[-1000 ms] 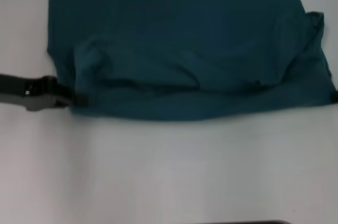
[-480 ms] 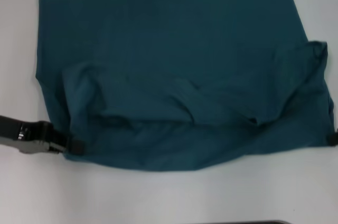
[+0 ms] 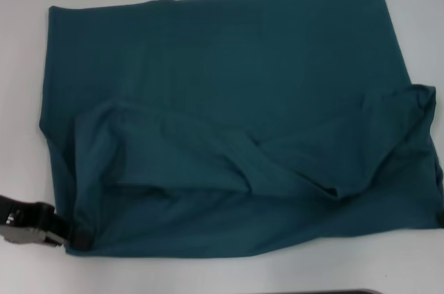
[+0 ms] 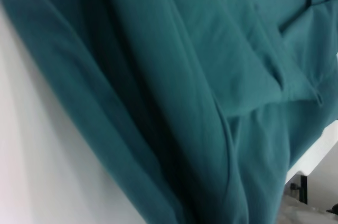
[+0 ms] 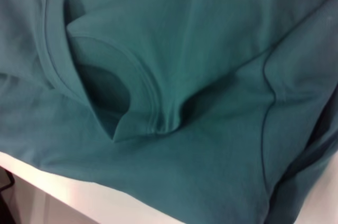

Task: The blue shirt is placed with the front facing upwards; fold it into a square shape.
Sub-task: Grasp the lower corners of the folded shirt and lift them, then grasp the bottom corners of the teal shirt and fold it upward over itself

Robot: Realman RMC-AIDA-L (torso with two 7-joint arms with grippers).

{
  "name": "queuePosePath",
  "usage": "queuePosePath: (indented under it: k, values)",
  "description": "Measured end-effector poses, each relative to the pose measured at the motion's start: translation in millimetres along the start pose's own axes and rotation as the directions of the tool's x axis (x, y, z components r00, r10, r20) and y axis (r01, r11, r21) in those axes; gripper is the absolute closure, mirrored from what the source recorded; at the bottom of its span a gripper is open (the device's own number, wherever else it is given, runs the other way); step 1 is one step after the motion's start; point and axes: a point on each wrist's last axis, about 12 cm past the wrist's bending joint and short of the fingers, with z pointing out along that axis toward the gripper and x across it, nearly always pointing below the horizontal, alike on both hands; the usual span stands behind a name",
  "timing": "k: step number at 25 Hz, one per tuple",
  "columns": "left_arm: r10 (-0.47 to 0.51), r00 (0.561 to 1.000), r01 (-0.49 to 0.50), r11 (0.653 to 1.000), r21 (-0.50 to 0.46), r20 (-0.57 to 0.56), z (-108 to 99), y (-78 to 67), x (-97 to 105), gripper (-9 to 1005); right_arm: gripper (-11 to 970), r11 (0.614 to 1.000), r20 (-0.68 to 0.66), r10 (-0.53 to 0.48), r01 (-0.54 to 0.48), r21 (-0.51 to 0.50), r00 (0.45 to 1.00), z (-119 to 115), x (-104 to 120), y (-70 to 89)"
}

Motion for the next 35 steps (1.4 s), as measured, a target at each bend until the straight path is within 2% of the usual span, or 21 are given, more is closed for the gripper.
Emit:
queuePosePath:
  k: [10,22,25,27,30,33,35]
  values:
    - [-0.022,0.998,0.02,0.999,-0.042,-0.051,-1.6,5.2,8.0,977,957,1.0,-0.041,0.0,0.0,0.006,0.999,5.0,6.1,-2.0]
    - [0.007,0.998,-0.007,1.0,-0.009,-0.062,1.0,3.4,12.0,976,958,1.0,-0.043,-0.01,0.01,-0.008,0.999,6.9,6.1,0.2]
    - [0.067,0.997,-0.065,0.996,0.061,-0.026,-7.6,-3.3,10.4,976,958,0.997,0.015,-0.046,0.047,-0.057,0.999,-0.3,-0.4,4.9]
    - [0.085,0.996,-0.085,0.994,0.073,0.0,-18.0,-5.6,7.5,976,958,0.992,0.076,-0.065,0.073,-0.103,0.995,-11.1,-5.4,6.5]
    - [0.091,0.996,-0.092,0.994,0.058,0.026,-32.8,-8.9,-1.4,977,958,0.98,0.163,-0.068,0.096,-0.172,0.984,-29.7,-10.7,4.3]
    - [0.101,0.994,-0.103,0.994,0.041,0.048,-38.6,-13.7,-11.7,977,958,0.972,0.23,-0.069,0.117,-0.202,0.971,-45.9,-18.8,2.5]
    - [0.123,0.989,-0.124,0.992,0.008,0.081,-42.5,-22.7,-30.1,977,958,0.97,0.264,-0.082,0.138,-0.201,0.961,-52.5,-27.0,5.1]
